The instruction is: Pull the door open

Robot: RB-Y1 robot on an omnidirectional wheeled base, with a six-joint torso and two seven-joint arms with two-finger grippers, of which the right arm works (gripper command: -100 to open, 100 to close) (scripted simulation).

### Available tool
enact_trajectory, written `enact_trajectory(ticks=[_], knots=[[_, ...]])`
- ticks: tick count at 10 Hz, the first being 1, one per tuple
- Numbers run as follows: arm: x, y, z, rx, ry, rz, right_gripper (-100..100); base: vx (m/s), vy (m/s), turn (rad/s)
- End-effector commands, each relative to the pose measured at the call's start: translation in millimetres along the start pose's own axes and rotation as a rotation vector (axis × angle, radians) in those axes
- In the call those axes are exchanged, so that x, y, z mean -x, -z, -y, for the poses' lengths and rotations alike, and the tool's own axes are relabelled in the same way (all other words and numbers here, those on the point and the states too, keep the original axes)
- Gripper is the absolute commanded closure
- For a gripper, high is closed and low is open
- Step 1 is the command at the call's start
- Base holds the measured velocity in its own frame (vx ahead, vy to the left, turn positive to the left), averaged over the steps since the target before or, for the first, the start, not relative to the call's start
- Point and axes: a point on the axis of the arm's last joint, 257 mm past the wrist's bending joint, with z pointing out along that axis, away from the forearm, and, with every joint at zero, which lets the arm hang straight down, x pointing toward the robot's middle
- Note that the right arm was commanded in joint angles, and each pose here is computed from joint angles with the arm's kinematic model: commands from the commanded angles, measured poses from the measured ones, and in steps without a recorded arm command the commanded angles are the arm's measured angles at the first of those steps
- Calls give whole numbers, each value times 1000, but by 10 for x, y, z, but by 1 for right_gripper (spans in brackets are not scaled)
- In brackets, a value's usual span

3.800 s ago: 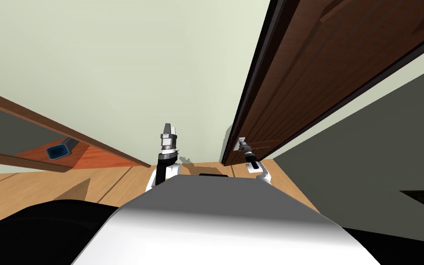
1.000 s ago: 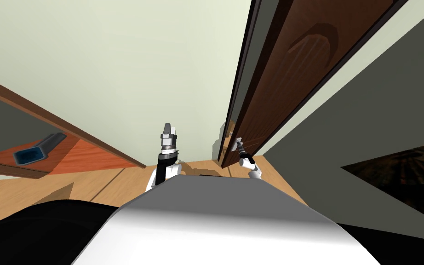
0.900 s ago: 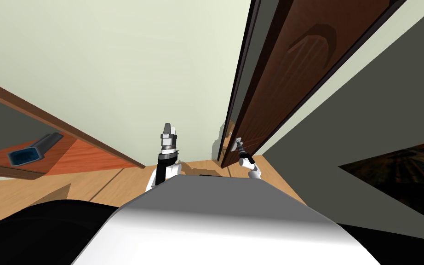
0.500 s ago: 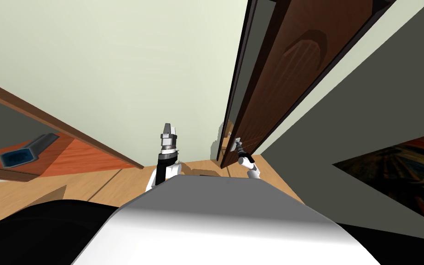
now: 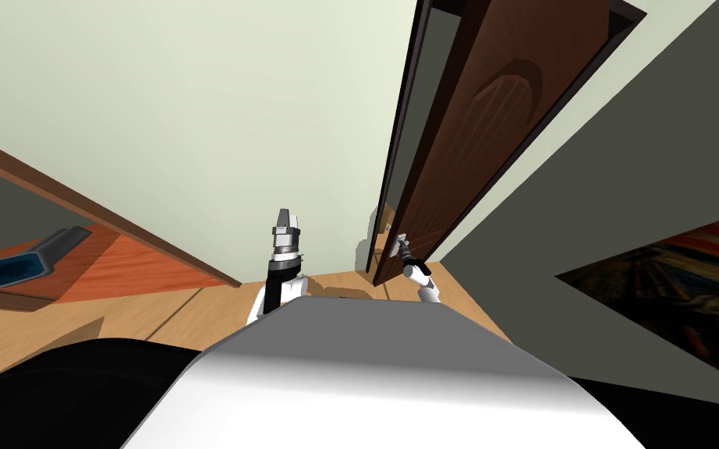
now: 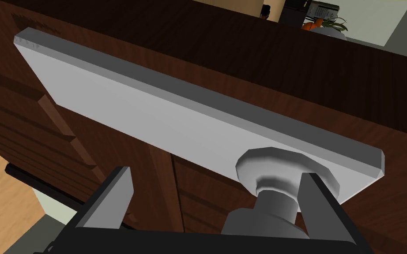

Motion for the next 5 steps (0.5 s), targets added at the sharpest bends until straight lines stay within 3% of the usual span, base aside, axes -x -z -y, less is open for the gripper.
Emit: enact_trajectory(ticks=[1, 5], knots=[[184, 45, 193, -37, -55, 23, 100, -22, -23, 10], [184, 45, 193, -37, -55, 23, 100, -5, 1, -3]])
